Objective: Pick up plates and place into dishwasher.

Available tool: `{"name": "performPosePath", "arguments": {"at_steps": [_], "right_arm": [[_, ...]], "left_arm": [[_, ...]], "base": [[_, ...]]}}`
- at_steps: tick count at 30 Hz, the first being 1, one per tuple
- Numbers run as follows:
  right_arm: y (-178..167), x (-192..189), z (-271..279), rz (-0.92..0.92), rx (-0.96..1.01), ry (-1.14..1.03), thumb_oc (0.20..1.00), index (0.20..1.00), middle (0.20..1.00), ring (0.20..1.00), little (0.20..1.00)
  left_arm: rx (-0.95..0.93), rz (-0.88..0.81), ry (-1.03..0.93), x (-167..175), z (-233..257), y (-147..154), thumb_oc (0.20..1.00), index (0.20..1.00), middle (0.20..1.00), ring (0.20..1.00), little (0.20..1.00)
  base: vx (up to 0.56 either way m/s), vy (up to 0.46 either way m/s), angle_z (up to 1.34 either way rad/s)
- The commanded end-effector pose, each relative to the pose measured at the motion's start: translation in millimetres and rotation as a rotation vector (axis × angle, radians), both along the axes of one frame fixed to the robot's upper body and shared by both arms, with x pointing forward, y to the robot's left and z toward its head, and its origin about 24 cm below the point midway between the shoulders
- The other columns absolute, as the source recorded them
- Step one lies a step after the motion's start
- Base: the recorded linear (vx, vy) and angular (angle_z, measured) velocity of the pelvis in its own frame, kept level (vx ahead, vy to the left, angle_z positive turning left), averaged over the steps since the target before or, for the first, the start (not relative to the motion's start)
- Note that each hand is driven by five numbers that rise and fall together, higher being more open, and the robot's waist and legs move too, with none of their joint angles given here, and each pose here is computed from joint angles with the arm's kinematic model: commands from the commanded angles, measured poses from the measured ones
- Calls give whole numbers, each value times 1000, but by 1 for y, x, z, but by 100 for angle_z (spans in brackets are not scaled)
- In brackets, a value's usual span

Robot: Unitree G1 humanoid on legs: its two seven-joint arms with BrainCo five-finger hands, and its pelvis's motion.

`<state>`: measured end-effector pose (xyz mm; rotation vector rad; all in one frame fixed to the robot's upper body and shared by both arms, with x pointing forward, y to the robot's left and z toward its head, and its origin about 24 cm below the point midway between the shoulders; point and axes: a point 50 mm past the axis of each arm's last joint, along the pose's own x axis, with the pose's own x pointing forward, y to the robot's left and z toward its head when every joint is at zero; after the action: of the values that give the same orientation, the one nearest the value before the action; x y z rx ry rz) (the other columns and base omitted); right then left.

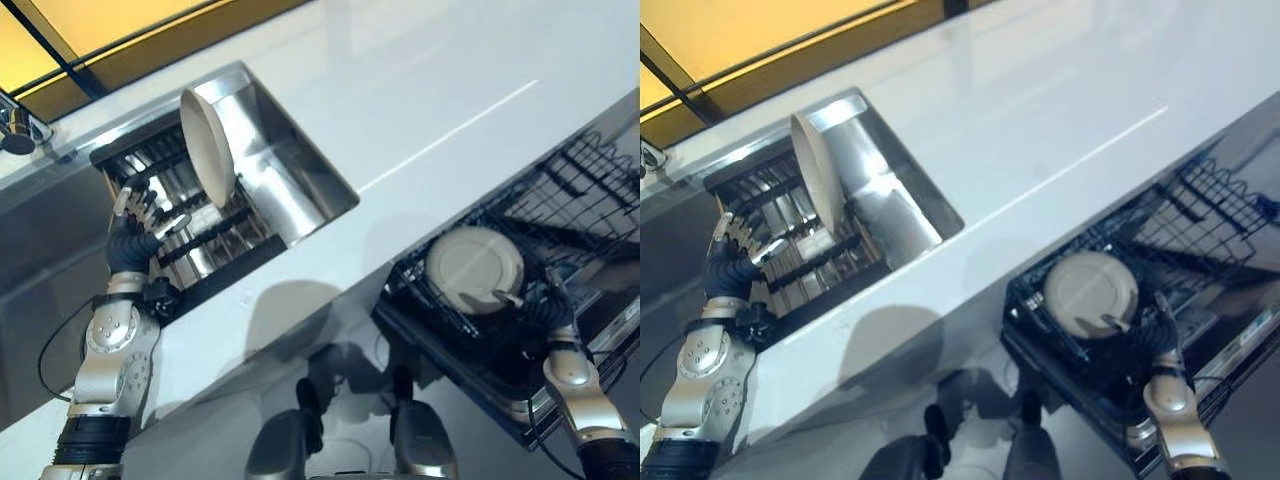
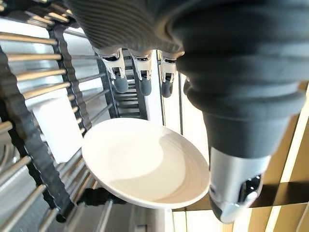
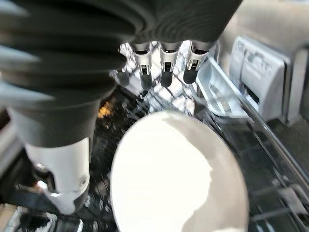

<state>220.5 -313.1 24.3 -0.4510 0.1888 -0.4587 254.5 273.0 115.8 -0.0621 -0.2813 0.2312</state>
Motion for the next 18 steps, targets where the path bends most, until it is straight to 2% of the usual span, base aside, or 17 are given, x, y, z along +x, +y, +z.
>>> {"name": "performPosePath", "arguments": {"at_steps": [1,12,18], "right_arm": [[-12,-4,22,-10,-77,-90,1000,1000,1000,1000,1000],[-23,-11,69,-115,-215,-308,1000,1000,1000,1000,1000],[-11,-4,103,-72,-291,-453,1000,1000,1000,1000,1000]], "left_arm": [[-29,-20,25,-13,-17,-6,1000,1000,1000,1000,1000],[-14,20,54,-22,-28,1,1000,1000,1000,1000,1000],[115,51,40,-20,-22,2,1000,1000,1000,1000,1000]], "base": [[102,38,6],[42,54,8],[36,71,9]]}}
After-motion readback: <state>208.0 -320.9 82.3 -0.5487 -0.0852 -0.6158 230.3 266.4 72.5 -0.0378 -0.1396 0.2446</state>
